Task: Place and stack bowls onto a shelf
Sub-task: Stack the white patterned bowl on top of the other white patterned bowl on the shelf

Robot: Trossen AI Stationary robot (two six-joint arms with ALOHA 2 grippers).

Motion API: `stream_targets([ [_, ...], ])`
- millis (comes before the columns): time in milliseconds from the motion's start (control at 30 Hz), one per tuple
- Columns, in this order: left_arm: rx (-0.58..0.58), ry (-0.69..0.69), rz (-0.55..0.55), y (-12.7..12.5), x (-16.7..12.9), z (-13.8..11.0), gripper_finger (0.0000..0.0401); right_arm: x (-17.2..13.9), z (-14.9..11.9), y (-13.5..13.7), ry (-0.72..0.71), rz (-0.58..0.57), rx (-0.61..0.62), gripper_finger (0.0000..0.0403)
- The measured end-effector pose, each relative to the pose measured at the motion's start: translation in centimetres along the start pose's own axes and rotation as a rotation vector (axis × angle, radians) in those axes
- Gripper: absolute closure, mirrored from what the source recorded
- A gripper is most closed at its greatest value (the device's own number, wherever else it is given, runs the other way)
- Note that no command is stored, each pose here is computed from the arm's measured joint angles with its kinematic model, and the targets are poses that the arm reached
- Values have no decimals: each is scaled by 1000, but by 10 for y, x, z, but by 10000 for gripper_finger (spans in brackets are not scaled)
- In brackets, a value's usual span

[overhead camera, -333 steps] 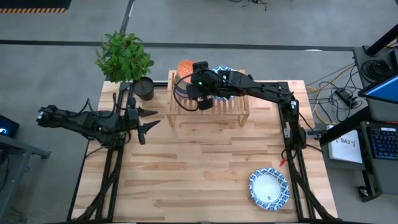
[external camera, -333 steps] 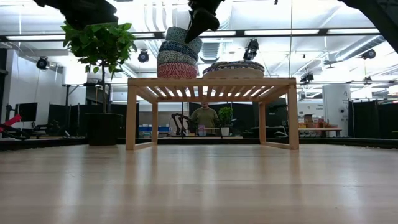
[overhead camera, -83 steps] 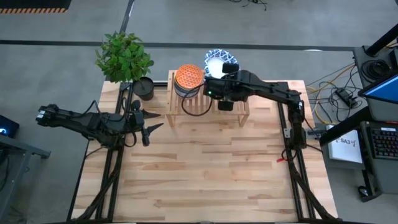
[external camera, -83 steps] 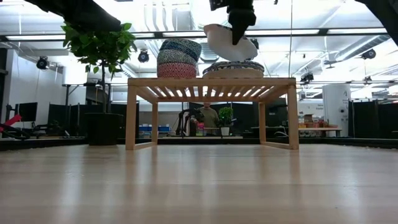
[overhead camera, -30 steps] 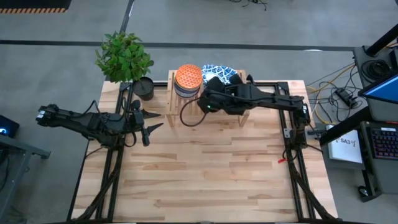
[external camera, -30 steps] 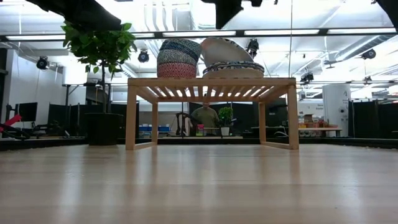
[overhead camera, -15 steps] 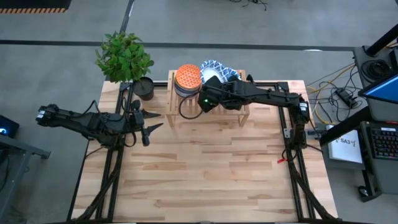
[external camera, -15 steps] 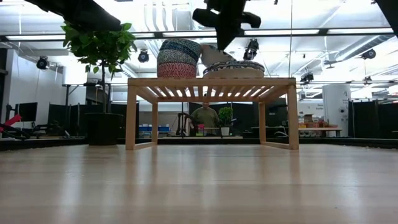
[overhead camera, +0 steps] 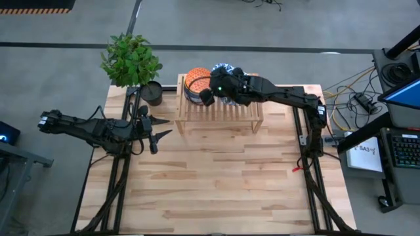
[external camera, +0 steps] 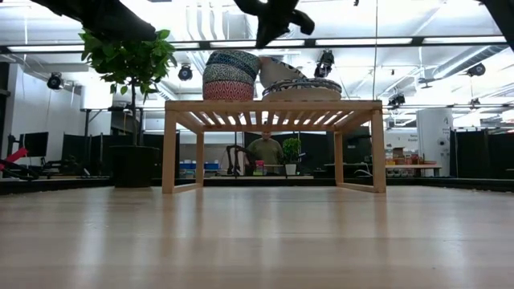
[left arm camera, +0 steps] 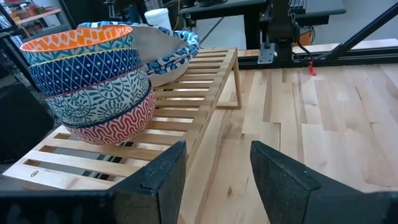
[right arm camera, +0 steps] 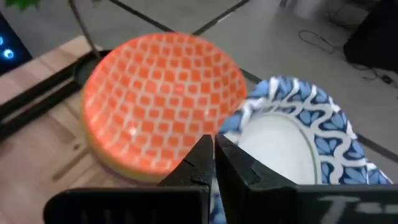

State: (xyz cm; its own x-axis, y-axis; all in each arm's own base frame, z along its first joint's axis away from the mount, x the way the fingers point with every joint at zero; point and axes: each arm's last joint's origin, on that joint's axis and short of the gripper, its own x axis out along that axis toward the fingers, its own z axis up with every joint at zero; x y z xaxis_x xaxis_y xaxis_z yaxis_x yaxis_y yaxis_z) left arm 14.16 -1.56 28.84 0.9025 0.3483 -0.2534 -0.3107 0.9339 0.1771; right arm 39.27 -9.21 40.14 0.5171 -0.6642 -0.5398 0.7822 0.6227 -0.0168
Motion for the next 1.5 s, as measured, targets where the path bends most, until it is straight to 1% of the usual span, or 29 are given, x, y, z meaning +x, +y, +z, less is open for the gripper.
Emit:
stream_targets([
  [167, 3, 10, 0, 0, -1, -1, 239, 8, -1, -7, 24, -14, 15, 394],
  [367, -1, 3, 0, 1, -2, -1, 239, 16, -9, -7, 74, 18, 26, 394],
  [500, -2, 2, 0, 2, -3, -1, 239, 19, -13, -6, 85, 4, 19, 394],
  [600, -1, 13, 0, 2, -3, -2, 239, 19, -12, -7, 70, -29, 18, 394],
  [733, 9, 32, 0, 2, -3, -4, 239, 15, -8, -10, 57, -49, 21, 394],
  [867, 9, 57, -1, 2, -3, -7, 239, 5, -4, -15, 95, -49, -1, 394],
  [900, 9, 61, -1, 2, -4, -7, 239, 2, -4, -16, 114, -42, -10, 394],
  [967, 9, 68, 0, 3, -4, -8, 239, -2, -4, -18, 164, 10, -14, 391],
  [1067, 7, 65, -1, 3, -5, -8, 239, -5, -5, -18, 243, 116, -14, 372],
  [1133, 11, 63, 0, 3, -5, -8, 239, -5, -6, -17, 263, 144, -14, 350],
  [1333, 14, 61, 38, 5, -6, -8, 239, -5, -7, -20, 284, 130, -29, 273],
  [1433, 15, 63, 38, 5, -6, -8, 239, -4, -9, -19, 288, 134, -81, 242],
  [1500, 15, 63, 38, 4, -5, -8, 239, -3, -12, -17, 290, 123, -108, 229],
])
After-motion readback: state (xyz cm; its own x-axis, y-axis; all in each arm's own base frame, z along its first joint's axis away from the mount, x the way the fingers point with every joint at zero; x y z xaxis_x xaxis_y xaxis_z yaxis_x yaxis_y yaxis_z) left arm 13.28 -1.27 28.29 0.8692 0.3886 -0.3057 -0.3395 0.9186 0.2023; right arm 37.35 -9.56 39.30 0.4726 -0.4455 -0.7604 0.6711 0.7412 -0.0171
